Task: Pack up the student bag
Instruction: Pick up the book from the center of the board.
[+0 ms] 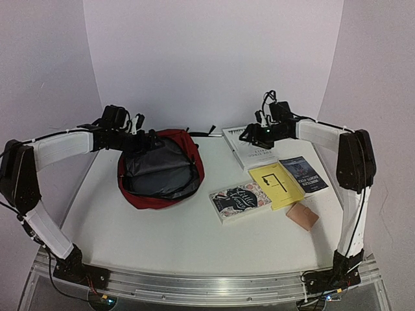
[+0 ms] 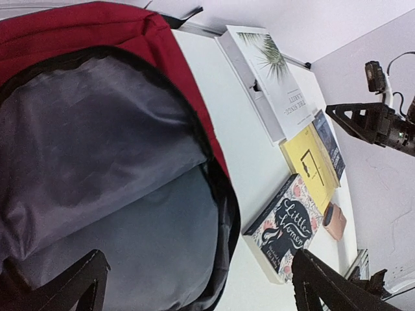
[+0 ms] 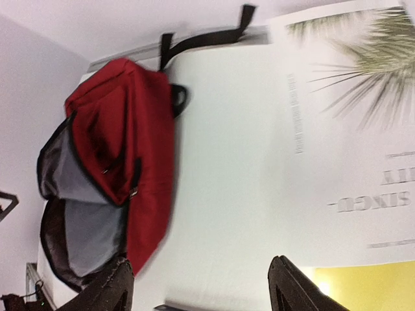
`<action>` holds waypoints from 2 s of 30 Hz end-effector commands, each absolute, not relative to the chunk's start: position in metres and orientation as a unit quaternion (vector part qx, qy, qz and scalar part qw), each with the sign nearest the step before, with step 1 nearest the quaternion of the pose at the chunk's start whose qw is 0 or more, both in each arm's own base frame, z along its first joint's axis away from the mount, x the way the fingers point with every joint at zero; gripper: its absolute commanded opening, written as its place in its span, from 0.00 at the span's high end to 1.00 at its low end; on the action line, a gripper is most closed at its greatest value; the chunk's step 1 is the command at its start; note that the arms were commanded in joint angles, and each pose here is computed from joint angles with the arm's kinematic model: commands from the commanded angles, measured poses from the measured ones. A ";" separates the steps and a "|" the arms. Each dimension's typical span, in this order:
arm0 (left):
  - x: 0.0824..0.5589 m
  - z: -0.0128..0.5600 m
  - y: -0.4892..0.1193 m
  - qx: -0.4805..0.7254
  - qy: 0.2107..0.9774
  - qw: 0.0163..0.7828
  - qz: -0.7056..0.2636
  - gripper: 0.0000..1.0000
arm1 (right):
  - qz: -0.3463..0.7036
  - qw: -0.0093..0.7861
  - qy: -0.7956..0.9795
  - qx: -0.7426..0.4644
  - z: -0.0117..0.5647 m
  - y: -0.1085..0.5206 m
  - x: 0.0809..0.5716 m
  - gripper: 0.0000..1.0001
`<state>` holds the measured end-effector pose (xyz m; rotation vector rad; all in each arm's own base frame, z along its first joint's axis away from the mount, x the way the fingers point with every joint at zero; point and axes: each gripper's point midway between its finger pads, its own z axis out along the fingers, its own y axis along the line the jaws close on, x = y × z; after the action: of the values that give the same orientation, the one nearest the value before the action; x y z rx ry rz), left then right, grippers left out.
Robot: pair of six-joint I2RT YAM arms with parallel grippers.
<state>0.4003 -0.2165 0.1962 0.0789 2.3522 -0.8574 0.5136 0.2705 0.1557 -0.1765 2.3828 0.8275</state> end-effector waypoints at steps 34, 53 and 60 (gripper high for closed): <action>0.504 0.148 -0.403 0.099 0.855 0.289 -0.419 0.11 | 0.273 0.208 0.939 -0.012 0.019 0.194 0.538 0.32; 0.505 0.139 -0.414 0.106 0.857 0.292 -0.412 0.06 | 0.193 0.329 0.924 0.027 0.092 0.120 0.592 0.21; 0.505 0.139 -0.416 0.109 0.858 0.292 -0.409 0.06 | 0.210 0.312 0.926 0.037 0.064 0.126 0.605 0.21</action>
<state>0.4963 -0.4092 0.1208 0.2691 2.3413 -1.0954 0.5992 0.1132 0.0893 0.0902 2.4108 0.5275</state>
